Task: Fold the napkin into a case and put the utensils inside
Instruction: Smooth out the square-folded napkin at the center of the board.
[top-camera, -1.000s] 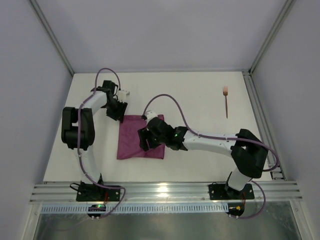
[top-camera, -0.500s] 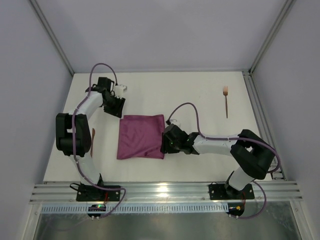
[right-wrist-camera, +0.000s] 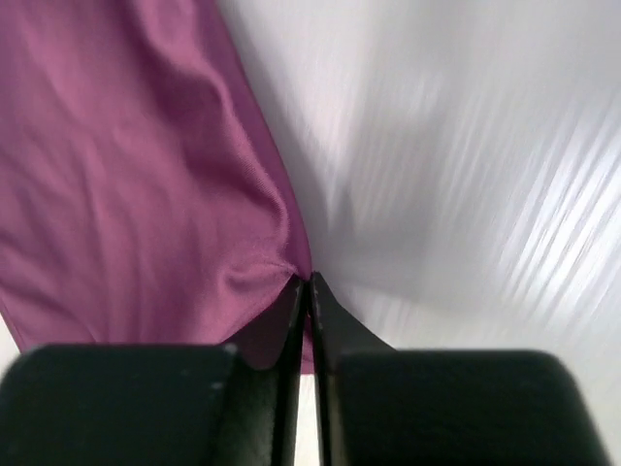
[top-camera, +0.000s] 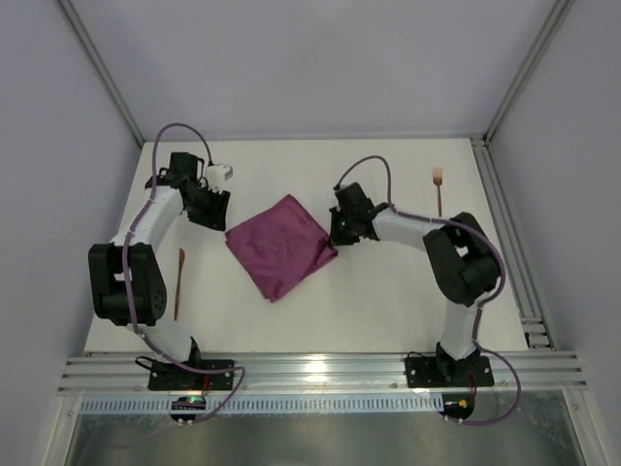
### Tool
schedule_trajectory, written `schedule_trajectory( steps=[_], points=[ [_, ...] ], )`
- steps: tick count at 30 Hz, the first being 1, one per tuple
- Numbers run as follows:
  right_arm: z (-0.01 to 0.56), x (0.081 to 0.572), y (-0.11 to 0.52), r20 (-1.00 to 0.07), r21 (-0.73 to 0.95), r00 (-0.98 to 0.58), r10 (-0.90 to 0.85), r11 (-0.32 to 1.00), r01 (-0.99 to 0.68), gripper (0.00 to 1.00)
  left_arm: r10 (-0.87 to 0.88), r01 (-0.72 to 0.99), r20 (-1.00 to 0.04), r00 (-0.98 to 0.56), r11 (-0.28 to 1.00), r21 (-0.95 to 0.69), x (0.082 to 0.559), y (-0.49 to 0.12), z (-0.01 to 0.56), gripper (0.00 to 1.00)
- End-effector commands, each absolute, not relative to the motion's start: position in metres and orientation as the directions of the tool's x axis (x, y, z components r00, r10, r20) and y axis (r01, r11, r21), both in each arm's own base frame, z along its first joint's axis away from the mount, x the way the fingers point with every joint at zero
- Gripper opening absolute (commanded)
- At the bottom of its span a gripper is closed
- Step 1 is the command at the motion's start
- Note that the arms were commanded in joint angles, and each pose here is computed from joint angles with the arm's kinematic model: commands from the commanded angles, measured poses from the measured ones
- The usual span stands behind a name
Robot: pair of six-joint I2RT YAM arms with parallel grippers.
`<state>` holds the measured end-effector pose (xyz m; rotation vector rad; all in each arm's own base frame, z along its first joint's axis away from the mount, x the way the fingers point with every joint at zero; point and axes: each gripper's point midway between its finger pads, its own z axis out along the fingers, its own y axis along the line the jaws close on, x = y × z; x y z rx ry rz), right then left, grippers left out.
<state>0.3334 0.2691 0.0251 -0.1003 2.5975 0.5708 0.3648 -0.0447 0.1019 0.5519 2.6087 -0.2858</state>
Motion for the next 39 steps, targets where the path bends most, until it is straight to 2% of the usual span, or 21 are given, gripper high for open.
schedule_trajectory(
  steps=[1,2,3,4,5,6,8,11,12,14,15,21,29,32,33,34,39],
  points=[
    [0.027,0.392,0.260,-0.457,0.235,-0.866,-0.206,0.911,-0.340,0.14,0.351,0.455,-0.469,-0.811,0.882,-0.126,0.346,-0.048,0.104,0.44],
    [0.032,0.409,0.263,-0.467,0.212,-0.853,-0.234,0.907,-0.365,0.21,0.349,0.450,-0.463,-0.815,0.884,-0.126,0.344,-0.048,0.102,0.44],
    [0.067,0.444,0.278,-0.542,0.206,-0.811,-0.220,0.901,-0.382,0.28,0.348,0.447,-0.460,-0.817,0.886,-0.124,0.343,-0.047,0.099,0.44],
    [0.066,0.448,0.276,-0.519,0.184,-0.821,-0.237,0.907,-0.379,0.41,0.343,0.439,-0.450,-0.825,0.889,-0.128,0.341,-0.047,0.095,0.44],
    [0.062,0.462,0.272,-0.525,0.141,-0.817,-0.240,0.922,-0.361,0.46,0.332,0.431,-0.448,-0.830,0.892,-0.138,0.341,-0.047,0.093,0.44],
    [0.087,0.481,0.275,-0.578,0.131,-0.786,-0.219,0.926,-0.354,0.52,0.327,0.427,-0.444,-0.834,0.893,-0.143,0.341,-0.048,0.092,0.44],
    [0.110,0.488,0.269,-0.608,0.133,-0.774,-0.176,0.939,-0.318,0.60,0.320,0.419,-0.435,-0.841,0.895,-0.153,0.343,-0.050,0.086,0.45],
    [0.129,0.485,0.257,-0.650,0.160,-0.755,-0.079,0.958,-0.238,0.61,0.307,0.395,-0.447,-0.840,0.911,-0.117,0.357,-0.043,0.079,0.45],
    [0.131,0.464,0.252,-0.643,0.184,-0.764,-0.063,0.955,-0.233,0.61,0.301,0.384,-0.447,-0.842,0.917,-0.105,0.361,-0.042,0.076,0.45],
    [0.140,0.453,0.257,-0.676,0.250,-0.736,0.014,0.945,-0.212,0.60,0.289,0.374,-0.454,-0.843,0.921,-0.108,0.373,-0.043,0.068,0.43],
    [0.134,0.422,0.261,-0.654,0.288,-0.756,0.012,0.929,-0.234,0.59,0.277,0.363,-0.452,-0.848,0.925,-0.116,0.377,-0.043,0.064,0.42],
    [0.106,0.347,0.295,-0.616,0.403,-0.785,0.062,0.881,-0.247,0.54,0.272,0.354,-0.412,-0.870,0.926,-0.135,0.396,-0.049,0.042,0.34],
    [0.071,0.305,0.316,-0.551,0.453,-0.832,0.067,0.861,-0.231,0.51,0.275,0.328,-0.360,-0.892,0.940,-0.094,0.395,-0.037,0.018,0.29],
    [0.071,0.301,0.315,-0.544,0.468,-0.835,0.084,0.856,-0.219,0.49,0.283,0.339,-0.343,-0.896,0.934,-0.115,0.389,-0.041,0.013,0.15],
    [0.073,0.300,0.315,-0.547,0.472,-0.833,0.088,0.853,-0.220,0.49,0.284,0.341,-0.335,-0.898,0.932,-0.125,0.385,-0.042,0.011,0.04],
    [0.073,0.298,0.314,-0.546,0.474,-0.833,0.089,0.853,-0.219,0.49,0.286,0.345,-0.327,-0.901,0.929,-0.136,0.379,-0.043,0.010,0.00],
    [0.080,0.287,0.308,-0.546,0.492,-0.832,0.096,0.841,-0.225,0.49,0.315,0.380,-0.294,-0.903,0.903,-0.200,0.343,-0.051,0.009,0.00]
  ],
)
